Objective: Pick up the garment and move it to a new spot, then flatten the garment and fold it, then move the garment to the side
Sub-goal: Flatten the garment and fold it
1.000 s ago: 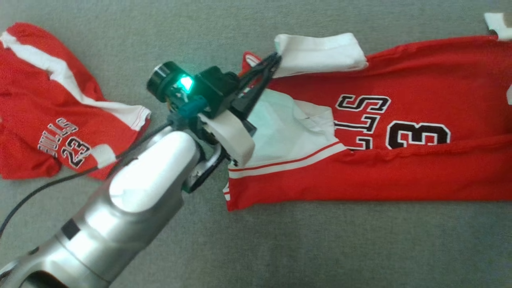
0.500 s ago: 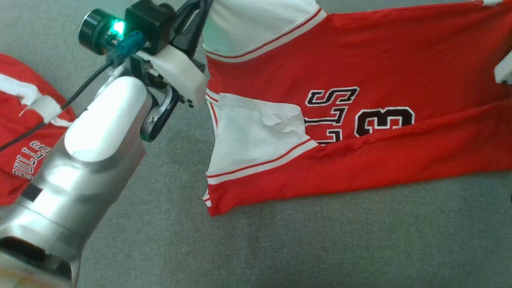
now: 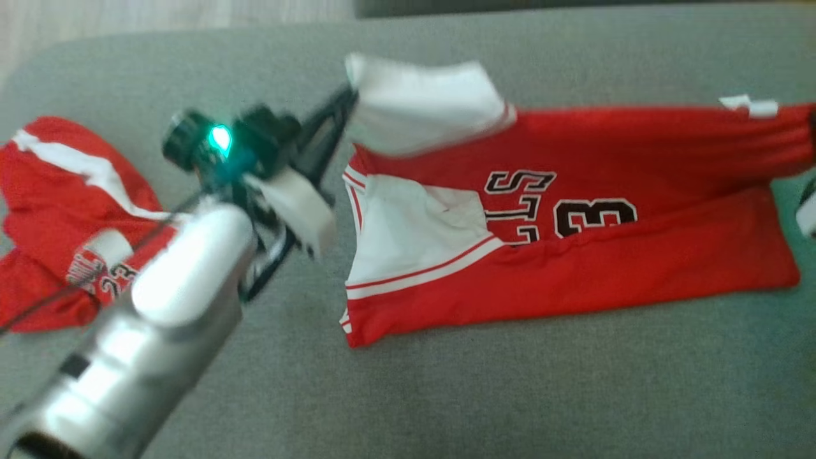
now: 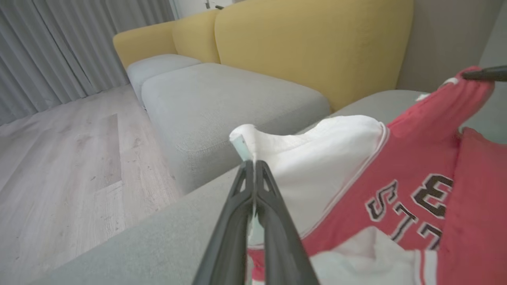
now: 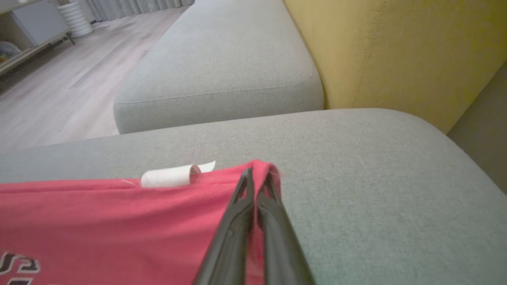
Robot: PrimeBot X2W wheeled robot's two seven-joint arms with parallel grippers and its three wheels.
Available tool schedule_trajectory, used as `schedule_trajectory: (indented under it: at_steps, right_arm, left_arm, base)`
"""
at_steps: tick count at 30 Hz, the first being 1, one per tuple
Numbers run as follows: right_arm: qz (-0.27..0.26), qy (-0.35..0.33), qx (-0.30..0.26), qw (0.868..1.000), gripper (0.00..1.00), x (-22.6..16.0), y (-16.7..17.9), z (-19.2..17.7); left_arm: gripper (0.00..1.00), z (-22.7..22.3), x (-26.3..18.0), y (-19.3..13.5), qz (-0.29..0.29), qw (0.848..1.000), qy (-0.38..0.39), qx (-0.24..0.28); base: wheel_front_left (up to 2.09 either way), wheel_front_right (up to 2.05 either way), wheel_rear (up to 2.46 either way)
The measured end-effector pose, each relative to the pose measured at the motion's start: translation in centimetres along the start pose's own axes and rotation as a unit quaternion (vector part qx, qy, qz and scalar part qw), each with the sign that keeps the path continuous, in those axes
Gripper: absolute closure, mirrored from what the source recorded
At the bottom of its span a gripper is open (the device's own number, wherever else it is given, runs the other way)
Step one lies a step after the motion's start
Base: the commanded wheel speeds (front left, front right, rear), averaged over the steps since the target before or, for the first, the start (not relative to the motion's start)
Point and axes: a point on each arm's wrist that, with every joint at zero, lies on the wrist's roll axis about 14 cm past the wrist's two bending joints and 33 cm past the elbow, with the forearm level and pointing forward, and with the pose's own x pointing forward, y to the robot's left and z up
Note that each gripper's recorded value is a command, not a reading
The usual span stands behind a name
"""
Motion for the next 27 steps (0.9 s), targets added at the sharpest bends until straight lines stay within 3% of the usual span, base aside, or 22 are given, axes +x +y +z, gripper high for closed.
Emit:
schedule_trajectory:
  at_steps: [13, 18, 27]
  right_arm:
    - [0.030, 0.145, -0.029, 0.989, 1.00, -5.4, -0.5, -6.0]
    - [0.032, 0.211, -0.046, 0.976, 1.00, -6.9, -0.8, -9.3]
    - [0.025, 0.276, -0.049, 0.960, 1.00, -7.9, -1.6, -11.7]
  left_arm:
    - [1.00, -7.9, -9.0, -7.1, -0.077, 0.985, 0.148, -0.037]
    - [1.00, -8.9, -9.7, -8.7, -0.097, 0.981, 0.164, -0.028]
    - [1.00, -11.0, -9.8, -8.8, -0.095, 0.978, 0.185, -0.002]
  base:
    - [0.00, 0.00, 0.00]
    - [0.00, 0.00, 0.00]
    - [0.00, 0.00, 0.00]
